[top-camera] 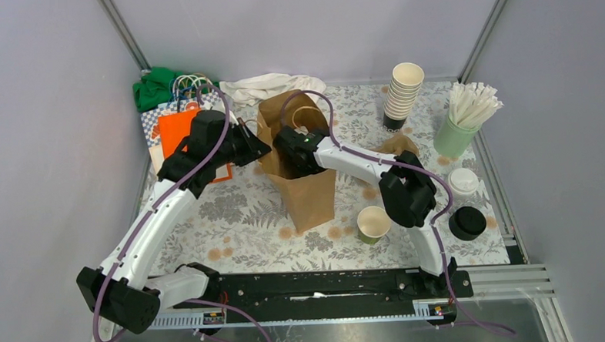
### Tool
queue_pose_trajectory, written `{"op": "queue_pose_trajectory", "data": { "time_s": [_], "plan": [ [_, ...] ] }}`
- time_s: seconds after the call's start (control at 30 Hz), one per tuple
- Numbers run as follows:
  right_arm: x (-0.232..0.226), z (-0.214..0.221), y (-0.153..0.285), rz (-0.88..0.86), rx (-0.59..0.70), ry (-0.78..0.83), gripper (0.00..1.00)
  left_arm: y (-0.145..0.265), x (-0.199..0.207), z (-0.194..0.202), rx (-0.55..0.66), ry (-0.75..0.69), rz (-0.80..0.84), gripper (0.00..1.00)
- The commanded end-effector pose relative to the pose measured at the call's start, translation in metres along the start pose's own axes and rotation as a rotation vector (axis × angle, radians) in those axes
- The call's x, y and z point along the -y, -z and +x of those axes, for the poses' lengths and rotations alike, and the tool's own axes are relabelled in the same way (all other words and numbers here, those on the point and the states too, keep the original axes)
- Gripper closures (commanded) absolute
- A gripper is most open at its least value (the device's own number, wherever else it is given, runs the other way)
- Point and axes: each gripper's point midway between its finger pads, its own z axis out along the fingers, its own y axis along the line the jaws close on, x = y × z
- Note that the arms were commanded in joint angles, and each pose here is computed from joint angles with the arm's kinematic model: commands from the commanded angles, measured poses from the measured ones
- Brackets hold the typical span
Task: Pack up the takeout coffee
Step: Adjust the cup tray in the takeout bag.
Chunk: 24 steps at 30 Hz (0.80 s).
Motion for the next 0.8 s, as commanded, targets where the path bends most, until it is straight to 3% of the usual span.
{"op": "queue_pose_trajectory", "data": {
  "time_s": [0.0,0.33,0.6,0.77],
  "plan": [
    [0.0,0.018,-0.005,0.001,-0.053,0.027,1.0,0.001,0.001,0.009,-0.041,-0.021,0.021,1.0],
    [-0.008,0.035,-0.013,-0.034,-0.125,0.039,1.0,-0.01,0.014,0.007,-0.142,0.031,-0.002,0.98],
    [-0.006,0.044,-0.021,-0.015,-0.17,0.057,1.0,-0.018,0.028,-0.002,-0.135,0.068,0.035,0.92],
    [-0.01,0.035,-0.008,-0.02,-0.194,0.043,1.0,-0.021,0.031,0.001,-0.151,0.081,0.05,0.96]
  ]
}}
